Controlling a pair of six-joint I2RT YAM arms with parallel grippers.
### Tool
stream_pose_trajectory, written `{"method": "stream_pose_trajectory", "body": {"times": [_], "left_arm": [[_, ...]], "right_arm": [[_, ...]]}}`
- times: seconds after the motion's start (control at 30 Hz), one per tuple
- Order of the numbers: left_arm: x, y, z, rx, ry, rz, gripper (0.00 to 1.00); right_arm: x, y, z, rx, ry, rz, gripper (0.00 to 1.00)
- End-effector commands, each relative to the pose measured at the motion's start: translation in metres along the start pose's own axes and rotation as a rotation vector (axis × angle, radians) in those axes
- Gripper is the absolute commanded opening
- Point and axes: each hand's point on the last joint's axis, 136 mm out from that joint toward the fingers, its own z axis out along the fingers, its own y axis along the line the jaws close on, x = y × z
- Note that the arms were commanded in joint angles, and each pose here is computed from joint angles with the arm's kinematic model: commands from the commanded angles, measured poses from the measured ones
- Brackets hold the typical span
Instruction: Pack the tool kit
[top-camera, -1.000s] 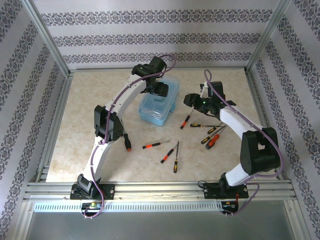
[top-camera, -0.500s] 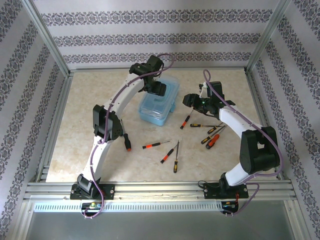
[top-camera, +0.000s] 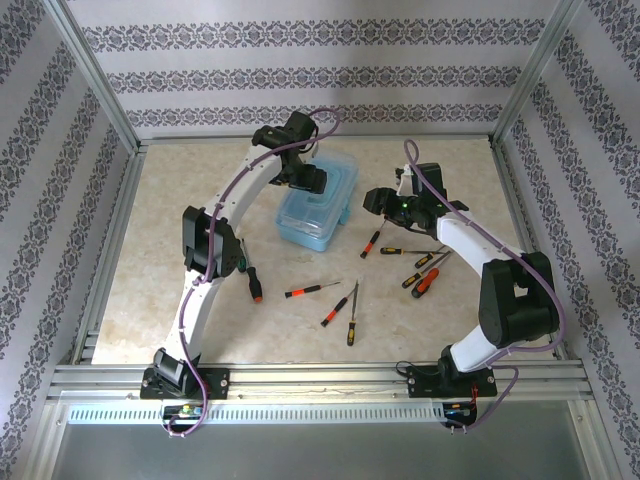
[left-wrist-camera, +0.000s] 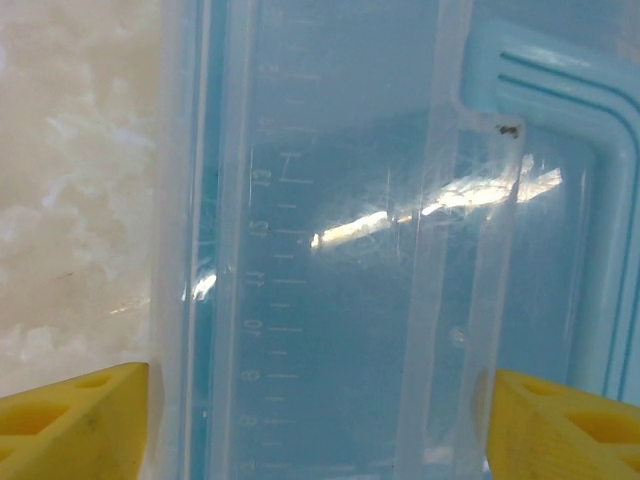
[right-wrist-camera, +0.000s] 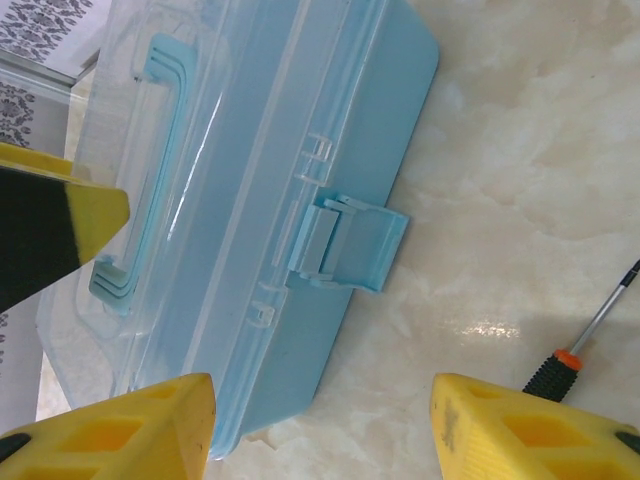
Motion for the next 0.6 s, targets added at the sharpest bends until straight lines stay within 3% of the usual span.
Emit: {"method": "stream_pose_trajectory", "body": {"times": [0.0,0.33,0.57], "left_arm": [[0.013,0.0,0.016,0.027,0.06,0.017,0.82],[0.028,-0.008,0.026,0.063,0.115,0.008,0.71],[0.041,-0.002,0.036,0.043,0.145,-0.003,0.75]], "right_arm": [[0.0,0.006,0.002,-0.022,0.004,-0.007,0.6],[-0.001,0.011,0.007,-0.063,0.005,0.025,0.6],[-0.005,0.003,-0.002,-0.065,-0.012,0.038,0.63]]}}
